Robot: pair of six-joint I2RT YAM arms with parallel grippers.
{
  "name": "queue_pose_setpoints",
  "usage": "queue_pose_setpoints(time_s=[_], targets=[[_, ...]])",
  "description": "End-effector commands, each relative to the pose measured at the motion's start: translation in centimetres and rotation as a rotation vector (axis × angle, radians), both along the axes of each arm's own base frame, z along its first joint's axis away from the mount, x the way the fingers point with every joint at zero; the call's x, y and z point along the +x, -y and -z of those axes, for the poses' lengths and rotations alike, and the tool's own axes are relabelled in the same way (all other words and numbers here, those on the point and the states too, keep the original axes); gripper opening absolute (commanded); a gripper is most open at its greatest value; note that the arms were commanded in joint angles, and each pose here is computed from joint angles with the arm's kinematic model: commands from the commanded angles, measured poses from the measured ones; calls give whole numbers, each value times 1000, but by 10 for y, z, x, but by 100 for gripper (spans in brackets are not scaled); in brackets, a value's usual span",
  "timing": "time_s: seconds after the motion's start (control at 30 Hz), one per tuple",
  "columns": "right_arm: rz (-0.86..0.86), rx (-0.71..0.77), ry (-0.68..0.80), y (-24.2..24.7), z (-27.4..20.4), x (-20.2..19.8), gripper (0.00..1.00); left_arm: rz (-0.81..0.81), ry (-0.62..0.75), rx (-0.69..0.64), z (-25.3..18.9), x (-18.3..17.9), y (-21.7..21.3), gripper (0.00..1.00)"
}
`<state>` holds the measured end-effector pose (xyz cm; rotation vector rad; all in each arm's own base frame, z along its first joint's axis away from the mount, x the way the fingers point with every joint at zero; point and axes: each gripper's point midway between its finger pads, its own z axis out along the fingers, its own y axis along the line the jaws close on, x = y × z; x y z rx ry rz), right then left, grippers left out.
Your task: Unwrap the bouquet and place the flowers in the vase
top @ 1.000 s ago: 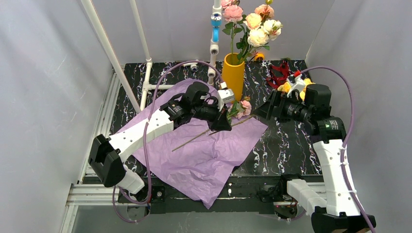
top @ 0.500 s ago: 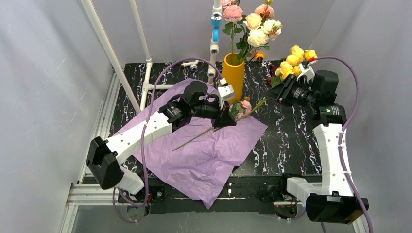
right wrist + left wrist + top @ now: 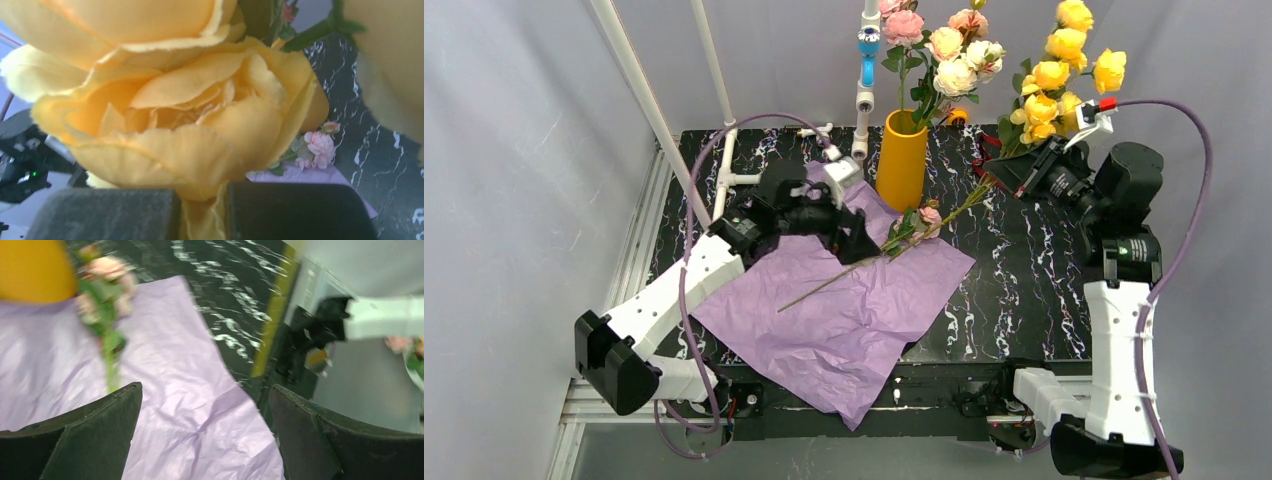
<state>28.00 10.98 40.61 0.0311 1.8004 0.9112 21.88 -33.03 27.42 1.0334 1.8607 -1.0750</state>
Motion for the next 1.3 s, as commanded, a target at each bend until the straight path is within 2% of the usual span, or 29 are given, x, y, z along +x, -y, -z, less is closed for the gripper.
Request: queue_pose_setpoints(time_s=[0.0, 0.1, 0.2, 0.47, 0.77, 1.27], targets=[[-37, -70, 285, -3, -49, -19, 1, -268, -147, 36, 16, 33, -58, 98], [-72, -122, 397, -6, -67, -27, 1, -383, -128, 89, 29, 52, -89, 98], [-93, -196, 494, -6, -87, -25, 1, -468, -167, 106, 45, 63, -110, 98], [-82, -332, 674, 0, -135, 13, 1, -468, -166, 83, 53, 67, -108, 98], [-21, -315, 817, -2, -193, 68, 1, -463, -156, 71, 47, 71, -105, 98], [4, -570, 908, -82, -174, 145, 1, -478, -127, 65, 39, 78, -107, 98]])
